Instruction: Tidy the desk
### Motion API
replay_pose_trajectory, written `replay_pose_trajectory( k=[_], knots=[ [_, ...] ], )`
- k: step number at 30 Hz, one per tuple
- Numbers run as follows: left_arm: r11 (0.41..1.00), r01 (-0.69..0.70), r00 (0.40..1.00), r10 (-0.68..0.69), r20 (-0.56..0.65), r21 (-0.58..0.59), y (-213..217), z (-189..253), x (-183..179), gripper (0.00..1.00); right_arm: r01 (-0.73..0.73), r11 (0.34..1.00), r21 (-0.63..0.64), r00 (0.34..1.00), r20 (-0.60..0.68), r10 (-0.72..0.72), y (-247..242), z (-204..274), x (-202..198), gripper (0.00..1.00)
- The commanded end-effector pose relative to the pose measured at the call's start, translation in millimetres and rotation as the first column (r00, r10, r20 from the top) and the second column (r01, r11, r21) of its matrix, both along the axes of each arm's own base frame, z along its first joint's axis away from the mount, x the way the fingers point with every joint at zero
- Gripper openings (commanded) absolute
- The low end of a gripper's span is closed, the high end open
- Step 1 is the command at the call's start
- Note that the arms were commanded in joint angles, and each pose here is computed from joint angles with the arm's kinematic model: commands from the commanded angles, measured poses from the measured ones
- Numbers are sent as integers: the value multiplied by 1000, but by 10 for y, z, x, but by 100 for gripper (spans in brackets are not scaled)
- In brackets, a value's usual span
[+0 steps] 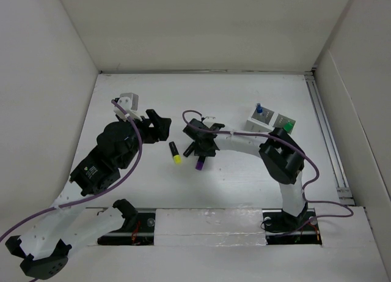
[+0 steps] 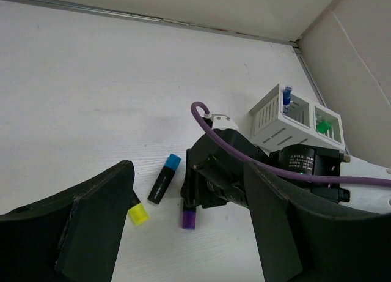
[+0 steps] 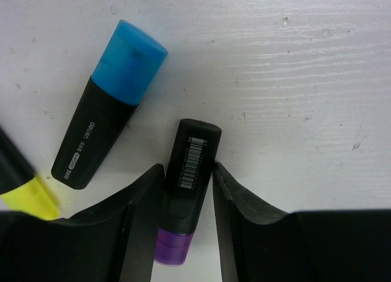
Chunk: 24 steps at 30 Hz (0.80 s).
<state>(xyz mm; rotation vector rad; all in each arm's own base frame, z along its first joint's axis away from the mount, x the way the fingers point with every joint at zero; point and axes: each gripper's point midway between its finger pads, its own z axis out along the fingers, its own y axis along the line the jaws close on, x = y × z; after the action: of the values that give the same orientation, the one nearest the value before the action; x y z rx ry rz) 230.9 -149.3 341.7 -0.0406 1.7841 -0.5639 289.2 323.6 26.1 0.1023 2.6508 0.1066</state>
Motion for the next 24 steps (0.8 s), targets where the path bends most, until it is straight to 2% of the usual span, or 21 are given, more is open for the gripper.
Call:
replay_pose_trajectory(
  k=[1, 8, 12, 15, 18, 24],
  knots=[
    [1000, -10, 999, 11, 42, -18, 37, 154, 4, 69, -1, 1000, -26, 999, -39, 0, -34, -97, -107, 42],
    [1000, -12, 999, 13, 45, -12, 47, 160, 4, 69, -24, 995, -96, 999, -41, 20, -56, -220, 8, 40],
    [1000, -17, 999, 17, 45, -11, 60, 161, 1, 69, -20, 995, -101, 999, -52, 15, -143, -273, -23, 13],
    [1000, -17, 999, 17, 45, -11, 51, 160, 12, 69, -12, 996, -88, 1000, -22, 10, -203, -142, -38, 5],
    [1000, -9, 999, 10, 45, -16, 16, 165, 30, 69, -2, 1000, -26, 998, 57, 4, -200, 244, 18, 1],
    [999, 18, 999, -17, 46, -32, -101, 211, 81, 69, -7, 994, 112, 977, 214, -18, -283, 1114, 168, 0]
  ],
)
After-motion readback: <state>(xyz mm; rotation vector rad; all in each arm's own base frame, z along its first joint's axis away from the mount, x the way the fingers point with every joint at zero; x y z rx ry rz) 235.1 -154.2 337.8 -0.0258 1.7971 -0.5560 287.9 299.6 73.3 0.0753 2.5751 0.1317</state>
